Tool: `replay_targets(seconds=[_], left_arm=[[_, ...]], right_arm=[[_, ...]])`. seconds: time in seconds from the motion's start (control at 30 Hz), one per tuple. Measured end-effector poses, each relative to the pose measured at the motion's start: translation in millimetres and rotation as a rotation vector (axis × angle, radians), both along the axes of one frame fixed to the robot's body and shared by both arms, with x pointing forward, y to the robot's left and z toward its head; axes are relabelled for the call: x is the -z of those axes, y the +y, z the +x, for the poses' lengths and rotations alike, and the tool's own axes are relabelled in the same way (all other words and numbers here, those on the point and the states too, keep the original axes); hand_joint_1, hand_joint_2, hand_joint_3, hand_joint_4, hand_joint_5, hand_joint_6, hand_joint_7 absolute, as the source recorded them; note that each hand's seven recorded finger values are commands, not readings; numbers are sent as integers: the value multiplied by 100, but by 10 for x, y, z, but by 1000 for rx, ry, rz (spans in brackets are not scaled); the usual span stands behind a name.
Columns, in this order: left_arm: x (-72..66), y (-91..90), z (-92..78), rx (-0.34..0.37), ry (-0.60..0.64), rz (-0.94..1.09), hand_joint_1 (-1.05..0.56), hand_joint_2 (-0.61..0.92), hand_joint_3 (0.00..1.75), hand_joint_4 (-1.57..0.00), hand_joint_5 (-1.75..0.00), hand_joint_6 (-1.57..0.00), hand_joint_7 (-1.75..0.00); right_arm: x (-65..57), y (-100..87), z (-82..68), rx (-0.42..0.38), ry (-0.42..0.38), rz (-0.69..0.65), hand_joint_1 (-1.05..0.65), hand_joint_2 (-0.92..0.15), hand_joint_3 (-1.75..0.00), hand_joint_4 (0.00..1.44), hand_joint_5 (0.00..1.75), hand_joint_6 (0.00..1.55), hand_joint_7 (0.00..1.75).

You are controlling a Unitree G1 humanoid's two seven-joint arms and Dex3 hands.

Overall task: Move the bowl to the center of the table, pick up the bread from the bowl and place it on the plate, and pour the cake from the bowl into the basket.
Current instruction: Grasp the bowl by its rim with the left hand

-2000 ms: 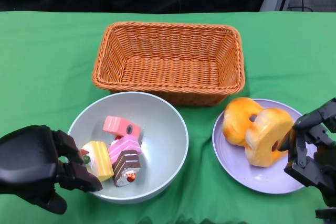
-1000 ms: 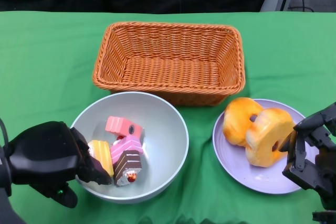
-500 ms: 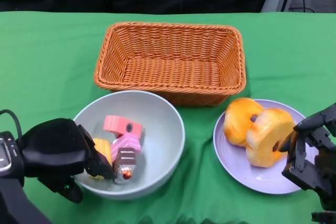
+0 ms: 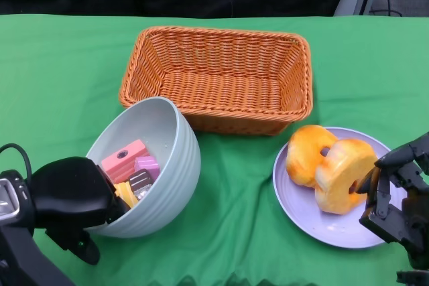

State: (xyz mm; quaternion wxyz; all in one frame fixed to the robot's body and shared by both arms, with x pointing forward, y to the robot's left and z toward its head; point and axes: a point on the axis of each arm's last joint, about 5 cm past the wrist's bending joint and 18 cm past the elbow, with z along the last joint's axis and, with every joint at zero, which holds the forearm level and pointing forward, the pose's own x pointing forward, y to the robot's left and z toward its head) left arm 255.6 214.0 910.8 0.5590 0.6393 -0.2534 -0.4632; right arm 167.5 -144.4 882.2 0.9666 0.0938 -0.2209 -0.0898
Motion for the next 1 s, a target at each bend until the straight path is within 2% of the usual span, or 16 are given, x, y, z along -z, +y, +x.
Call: replay_targets(seconds=[0.33,0.67,1.0], left_arm=[[-11,-43,-5,37,-53,-28,-67,92,19,-88,-4,-81,0],[-98,-138,-19,87,-121,-79,-66,92,18,-79,0,-75,0],[-150,-147,-54,93,-156,-90,-66,92,16,-77,0,-75,0]], right_arm=[[6,-1,-1,-1,1,1,5,-48,-137,78,175,60,161],[7,-1,1,3,6,2,6,-48,-137,78,175,61,161],[13,1,4,0,10,3,6,-48,-137,77,175,59,161]])
